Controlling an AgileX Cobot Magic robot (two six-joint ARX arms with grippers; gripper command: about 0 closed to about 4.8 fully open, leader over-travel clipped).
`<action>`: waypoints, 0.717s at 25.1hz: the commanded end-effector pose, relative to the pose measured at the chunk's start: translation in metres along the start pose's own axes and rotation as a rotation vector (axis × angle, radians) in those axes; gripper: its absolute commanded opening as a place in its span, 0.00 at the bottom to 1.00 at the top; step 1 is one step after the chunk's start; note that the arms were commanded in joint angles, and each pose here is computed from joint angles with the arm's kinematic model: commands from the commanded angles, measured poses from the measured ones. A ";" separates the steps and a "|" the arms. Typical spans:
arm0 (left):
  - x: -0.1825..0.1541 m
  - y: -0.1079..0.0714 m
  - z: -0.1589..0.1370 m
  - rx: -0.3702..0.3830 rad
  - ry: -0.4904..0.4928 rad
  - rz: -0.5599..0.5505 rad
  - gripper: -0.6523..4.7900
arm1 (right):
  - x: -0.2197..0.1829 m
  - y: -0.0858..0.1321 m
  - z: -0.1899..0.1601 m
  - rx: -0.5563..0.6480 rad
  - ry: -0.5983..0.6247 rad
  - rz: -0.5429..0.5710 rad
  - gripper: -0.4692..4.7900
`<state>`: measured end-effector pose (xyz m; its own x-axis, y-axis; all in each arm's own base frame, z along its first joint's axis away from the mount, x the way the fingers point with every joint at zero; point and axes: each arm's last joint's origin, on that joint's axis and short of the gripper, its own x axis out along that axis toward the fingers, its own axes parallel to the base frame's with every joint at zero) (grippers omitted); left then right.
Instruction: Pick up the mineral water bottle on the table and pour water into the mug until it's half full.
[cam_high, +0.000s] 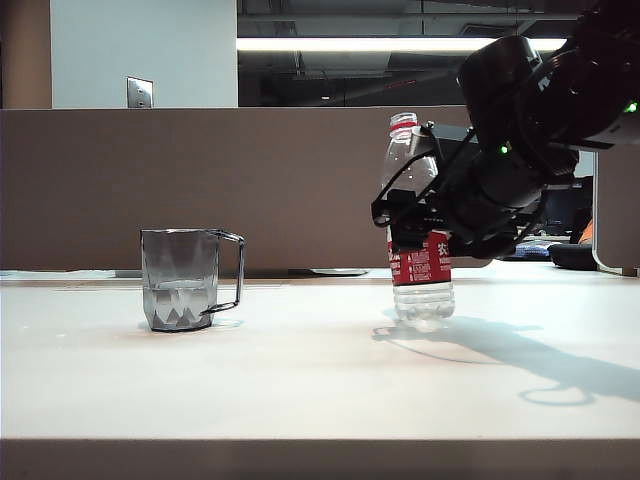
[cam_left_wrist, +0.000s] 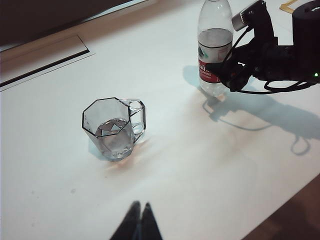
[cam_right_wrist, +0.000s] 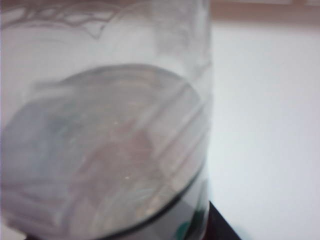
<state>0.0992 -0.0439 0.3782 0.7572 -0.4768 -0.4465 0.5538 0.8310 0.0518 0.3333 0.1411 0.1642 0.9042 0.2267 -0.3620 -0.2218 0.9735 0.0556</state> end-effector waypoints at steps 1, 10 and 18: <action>-0.002 0.000 0.002 0.008 -0.012 0.005 0.12 | -0.004 0.000 0.005 0.007 -0.053 0.004 0.70; -0.002 0.000 0.002 0.007 -0.011 0.005 0.12 | -0.008 0.000 -0.006 0.008 -0.059 0.011 0.70; -0.002 0.000 0.002 0.007 -0.011 0.005 0.12 | -0.010 -0.002 -0.015 -0.016 -0.022 0.005 0.87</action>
<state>0.0992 -0.0438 0.3783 0.7573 -0.4769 -0.4461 0.5540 0.8309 0.0522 0.3190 0.1357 0.1513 0.9078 0.2306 -0.3504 -0.2277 0.9724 0.0501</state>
